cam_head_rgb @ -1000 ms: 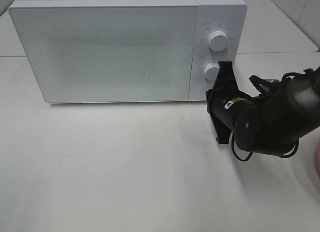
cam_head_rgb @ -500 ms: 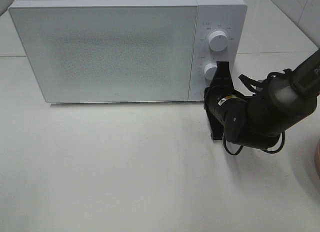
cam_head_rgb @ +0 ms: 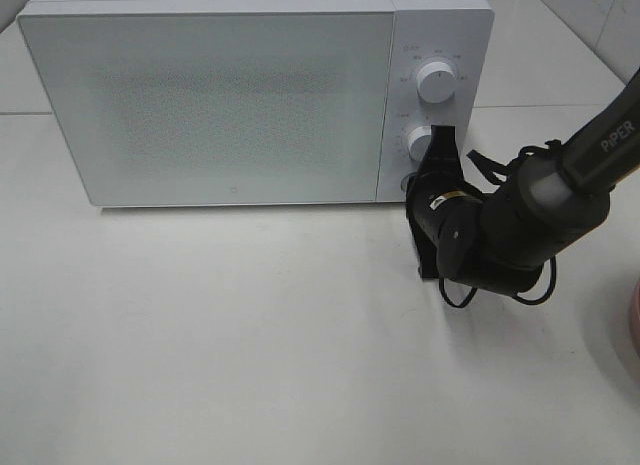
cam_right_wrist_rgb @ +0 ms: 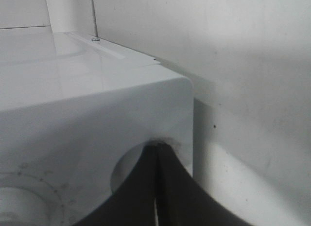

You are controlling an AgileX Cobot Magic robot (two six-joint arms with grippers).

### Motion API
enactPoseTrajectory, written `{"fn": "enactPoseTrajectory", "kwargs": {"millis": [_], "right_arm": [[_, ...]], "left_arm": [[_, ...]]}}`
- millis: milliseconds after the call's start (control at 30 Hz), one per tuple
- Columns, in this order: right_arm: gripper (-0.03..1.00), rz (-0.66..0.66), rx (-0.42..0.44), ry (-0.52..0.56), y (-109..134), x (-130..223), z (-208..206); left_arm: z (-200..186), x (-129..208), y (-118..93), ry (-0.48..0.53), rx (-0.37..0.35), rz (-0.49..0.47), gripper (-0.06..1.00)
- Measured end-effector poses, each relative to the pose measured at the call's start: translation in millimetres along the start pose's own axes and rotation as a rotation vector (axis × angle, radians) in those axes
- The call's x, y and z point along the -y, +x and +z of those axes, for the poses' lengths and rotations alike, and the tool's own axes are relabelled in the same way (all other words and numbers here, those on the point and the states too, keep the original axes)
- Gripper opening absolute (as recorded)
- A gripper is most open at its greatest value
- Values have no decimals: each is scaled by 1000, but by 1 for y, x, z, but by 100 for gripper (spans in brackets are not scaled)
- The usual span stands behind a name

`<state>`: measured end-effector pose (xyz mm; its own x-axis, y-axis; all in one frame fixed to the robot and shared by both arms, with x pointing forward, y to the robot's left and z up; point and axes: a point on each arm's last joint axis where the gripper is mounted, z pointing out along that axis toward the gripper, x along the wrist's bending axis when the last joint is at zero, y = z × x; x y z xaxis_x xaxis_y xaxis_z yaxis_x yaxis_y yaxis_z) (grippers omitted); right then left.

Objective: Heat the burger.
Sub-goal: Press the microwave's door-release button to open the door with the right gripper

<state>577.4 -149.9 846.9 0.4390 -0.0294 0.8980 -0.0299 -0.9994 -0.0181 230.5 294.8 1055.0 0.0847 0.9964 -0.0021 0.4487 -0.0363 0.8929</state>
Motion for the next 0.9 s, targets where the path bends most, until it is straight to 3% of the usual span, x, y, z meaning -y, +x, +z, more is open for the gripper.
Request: {"fn": "enactPoseTrajectory", "kwargs": {"millis": [900], "right_arm": [[2, 1, -54, -39, 5, 10, 9]], "left_arm": [[0, 0, 0, 0, 0, 0, 99]]}}
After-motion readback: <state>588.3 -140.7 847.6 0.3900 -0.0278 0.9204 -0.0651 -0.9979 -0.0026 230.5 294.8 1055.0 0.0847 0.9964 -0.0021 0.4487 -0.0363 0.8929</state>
